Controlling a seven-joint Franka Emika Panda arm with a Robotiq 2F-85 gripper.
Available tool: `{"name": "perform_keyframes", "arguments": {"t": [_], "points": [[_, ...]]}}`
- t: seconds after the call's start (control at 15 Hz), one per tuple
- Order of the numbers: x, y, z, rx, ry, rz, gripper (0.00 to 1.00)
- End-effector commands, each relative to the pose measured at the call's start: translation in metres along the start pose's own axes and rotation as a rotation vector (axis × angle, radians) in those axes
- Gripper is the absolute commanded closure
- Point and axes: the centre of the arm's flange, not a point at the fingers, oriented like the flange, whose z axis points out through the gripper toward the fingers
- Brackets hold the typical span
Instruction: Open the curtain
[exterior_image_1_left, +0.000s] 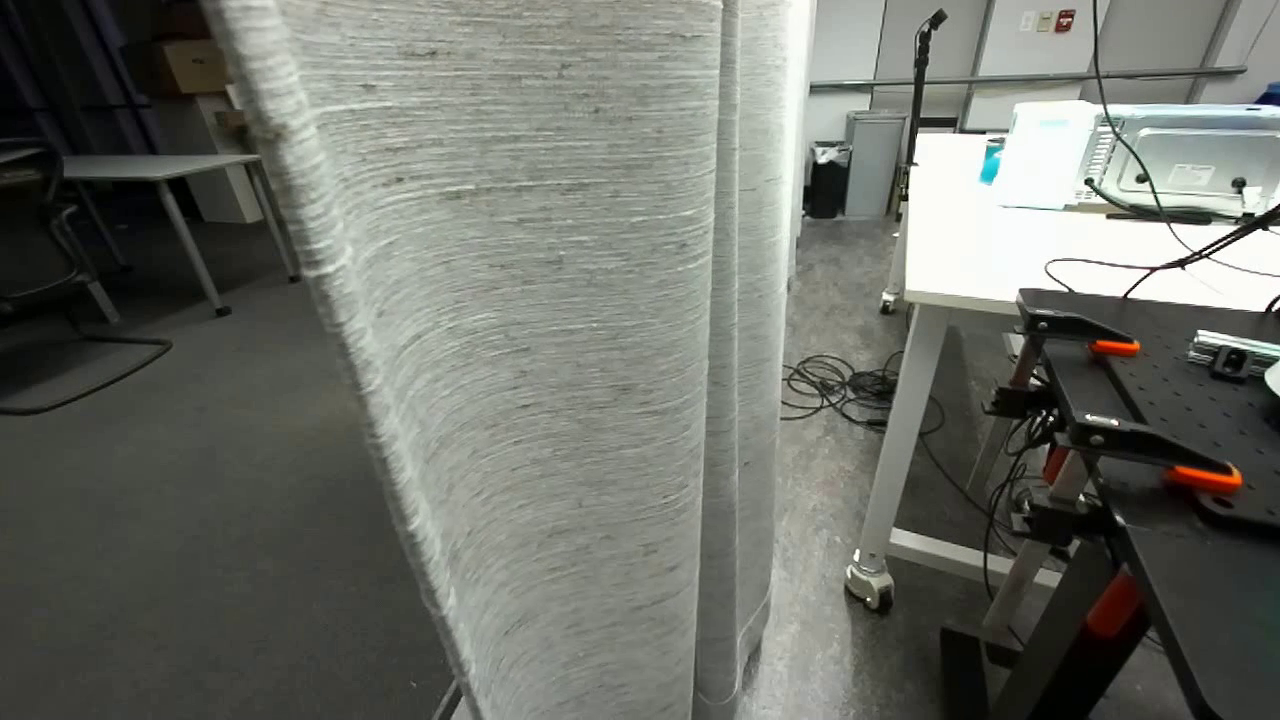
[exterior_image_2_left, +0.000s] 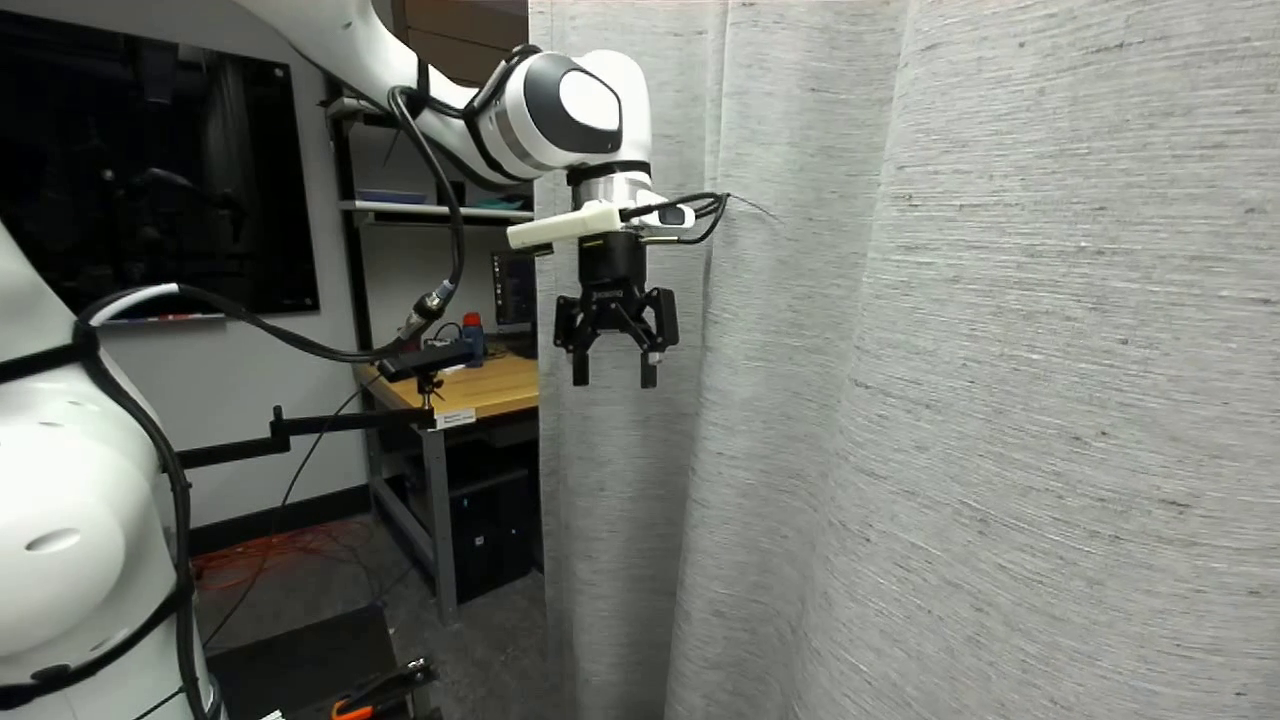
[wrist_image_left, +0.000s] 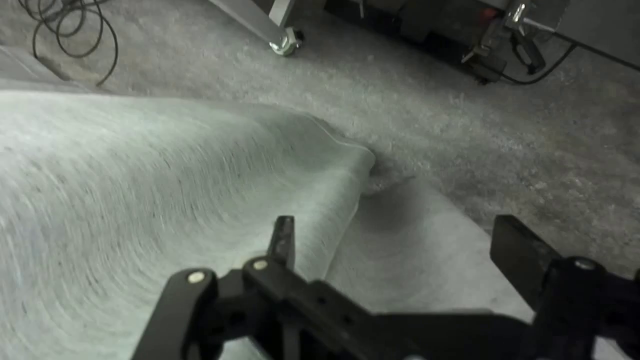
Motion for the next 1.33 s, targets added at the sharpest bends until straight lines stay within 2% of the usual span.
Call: {"name": "perform_keyframes", "arguments": {"t": [0.0, 0.27, 0.53, 0.73, 1.0, 1.27], "points": [[0.016, -0.002, -0.025, 0.063, 0.185, -0.05, 0.0], [0.033, -0.003, -0.039, 0.132, 0.372, 0.017, 0.0], [0.038, -0.004, -0.033, 0.107, 0.448, 0.057, 0.0], [0.029, -0.011, -0.015, 0.081, 0.426, 0.041, 0.0], [0.01, -0.021, 0.011, 0.055, 0.344, 0.015, 0.0], [0.007, -0.043, 0.026, 0.03, 0.316, -0.042, 0.0]]}}
